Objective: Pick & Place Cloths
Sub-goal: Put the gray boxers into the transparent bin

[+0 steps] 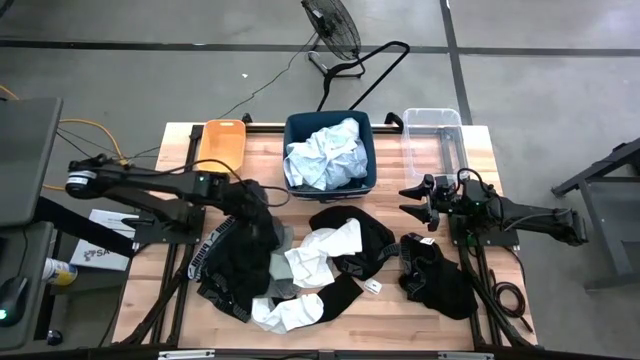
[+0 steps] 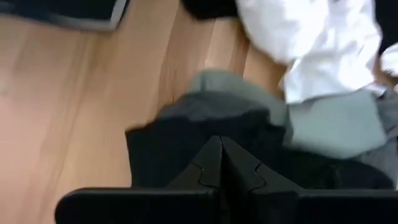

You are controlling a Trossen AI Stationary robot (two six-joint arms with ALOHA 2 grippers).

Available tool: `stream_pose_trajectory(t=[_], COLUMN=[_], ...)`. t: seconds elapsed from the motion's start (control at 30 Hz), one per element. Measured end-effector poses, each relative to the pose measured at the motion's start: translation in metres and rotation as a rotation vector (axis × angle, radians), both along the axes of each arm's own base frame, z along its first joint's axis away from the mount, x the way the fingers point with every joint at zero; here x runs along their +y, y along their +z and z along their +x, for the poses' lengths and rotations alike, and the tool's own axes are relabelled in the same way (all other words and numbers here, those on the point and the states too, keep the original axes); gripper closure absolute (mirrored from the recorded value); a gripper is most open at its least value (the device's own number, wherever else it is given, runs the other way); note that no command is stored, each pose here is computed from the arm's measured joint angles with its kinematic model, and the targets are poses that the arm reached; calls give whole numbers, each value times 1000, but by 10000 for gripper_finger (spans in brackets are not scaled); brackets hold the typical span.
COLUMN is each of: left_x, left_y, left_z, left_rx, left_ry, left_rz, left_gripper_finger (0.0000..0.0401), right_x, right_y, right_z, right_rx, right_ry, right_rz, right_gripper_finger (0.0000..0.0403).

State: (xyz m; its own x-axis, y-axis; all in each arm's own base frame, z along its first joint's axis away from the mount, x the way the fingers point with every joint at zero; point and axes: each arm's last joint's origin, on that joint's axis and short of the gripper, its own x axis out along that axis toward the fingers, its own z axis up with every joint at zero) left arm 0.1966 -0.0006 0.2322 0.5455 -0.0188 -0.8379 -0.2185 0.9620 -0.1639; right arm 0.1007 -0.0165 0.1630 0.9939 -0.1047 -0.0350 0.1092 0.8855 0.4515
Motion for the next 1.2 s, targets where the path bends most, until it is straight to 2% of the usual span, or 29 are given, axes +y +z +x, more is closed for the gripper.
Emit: stream_pose_trajectory(t=[0.1,0.2,0.5,0.63,0.87,1.0,1.2], left_x=[0,0,0,1,2,2,4], left_y=[-6,-11,-9,-12,-25,-34,-41], left_z=[-8,-18,-50,-65,-75,-74,-68], left_rx=[12,14,-36,-37,-39,-6,37], left_ry=[12,16,67,139,321,370,465], left_rz=[-8,-23,-63,-48,-126,-150,-114], left_gripper_finger=[385,349,170,119,105,105,105], right_x=[0,0,0,0,0,0,0], right_y=[0,0,0,0,0,0,0], right_z=[0,0,0,0,0,0,0], right_rx=[0,0,1,1,1,1,1], right_ry=[0,0,0,0,0,1,1], right_rz=[0,0,0,0,0,0,0], right_gripper_finger=[130,130,130,130,130,130,130])
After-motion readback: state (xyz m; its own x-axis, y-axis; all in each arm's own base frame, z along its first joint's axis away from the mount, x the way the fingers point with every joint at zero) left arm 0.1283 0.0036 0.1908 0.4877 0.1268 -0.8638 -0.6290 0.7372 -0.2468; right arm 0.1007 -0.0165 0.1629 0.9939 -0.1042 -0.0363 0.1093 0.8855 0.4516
